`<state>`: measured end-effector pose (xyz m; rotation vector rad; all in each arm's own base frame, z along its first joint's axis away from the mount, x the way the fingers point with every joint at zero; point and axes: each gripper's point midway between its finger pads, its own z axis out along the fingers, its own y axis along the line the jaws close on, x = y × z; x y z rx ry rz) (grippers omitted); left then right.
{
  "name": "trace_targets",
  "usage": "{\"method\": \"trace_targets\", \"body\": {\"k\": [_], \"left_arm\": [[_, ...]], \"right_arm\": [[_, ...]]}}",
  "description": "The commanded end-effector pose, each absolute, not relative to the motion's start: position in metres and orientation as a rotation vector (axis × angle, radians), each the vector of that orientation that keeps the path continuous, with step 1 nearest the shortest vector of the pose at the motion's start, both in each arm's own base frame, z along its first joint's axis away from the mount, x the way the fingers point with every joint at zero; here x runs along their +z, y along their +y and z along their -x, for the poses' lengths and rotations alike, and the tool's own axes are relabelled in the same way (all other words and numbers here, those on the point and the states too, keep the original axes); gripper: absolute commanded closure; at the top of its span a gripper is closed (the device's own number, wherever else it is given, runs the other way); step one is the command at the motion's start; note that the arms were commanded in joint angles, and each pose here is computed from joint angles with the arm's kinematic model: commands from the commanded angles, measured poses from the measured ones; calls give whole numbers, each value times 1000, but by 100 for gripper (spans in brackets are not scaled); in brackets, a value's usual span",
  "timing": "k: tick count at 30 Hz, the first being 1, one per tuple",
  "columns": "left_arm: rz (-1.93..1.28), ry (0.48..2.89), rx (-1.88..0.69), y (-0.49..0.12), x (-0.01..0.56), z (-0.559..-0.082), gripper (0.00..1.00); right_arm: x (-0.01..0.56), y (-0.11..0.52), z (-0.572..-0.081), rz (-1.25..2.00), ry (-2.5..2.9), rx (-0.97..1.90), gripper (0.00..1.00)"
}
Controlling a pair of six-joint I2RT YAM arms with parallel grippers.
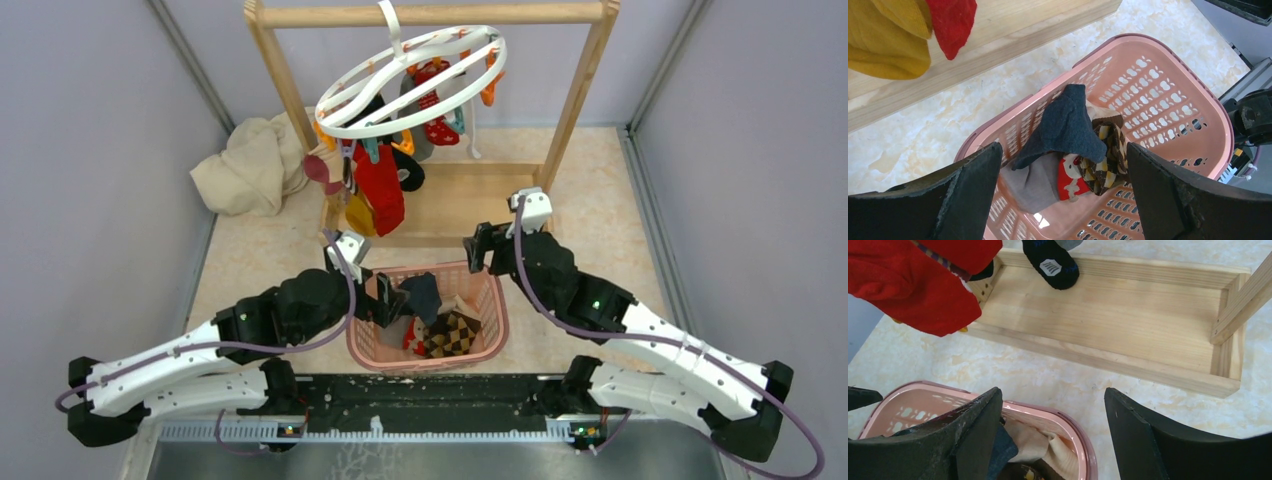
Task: Remove the socks clipped to the hanger
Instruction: Adjust the hanger on the clothesline.
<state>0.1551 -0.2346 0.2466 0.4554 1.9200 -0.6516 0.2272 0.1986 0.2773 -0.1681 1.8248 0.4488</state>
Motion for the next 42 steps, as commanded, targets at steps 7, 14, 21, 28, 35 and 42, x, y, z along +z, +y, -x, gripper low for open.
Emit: {"method": "trace_targets", "body": {"k": [7,14,21,28,35,42], "left_arm": [[-419,1867,-735,-260,252,-161,1],[-419,1854,-718,-266,256,-167,1],[-418,1835,-695,-267,263,-172,1],[-414,1824,-690,-265,267,-173,1],[-413,1832,-686,-264,263,-174,1],[-431,1826,-659,-263,263,-176,1]], "right_arm": [[282,217,-231,159,1813,516,23],[288,224,-240,172,1806,508,23],[296,224,-244,167,1789,516,23],[295,223,-247,160,1788,528,23],[290,225,-248,163,1796,540,23],[296,223,-251,164,1787,536,23]]}}
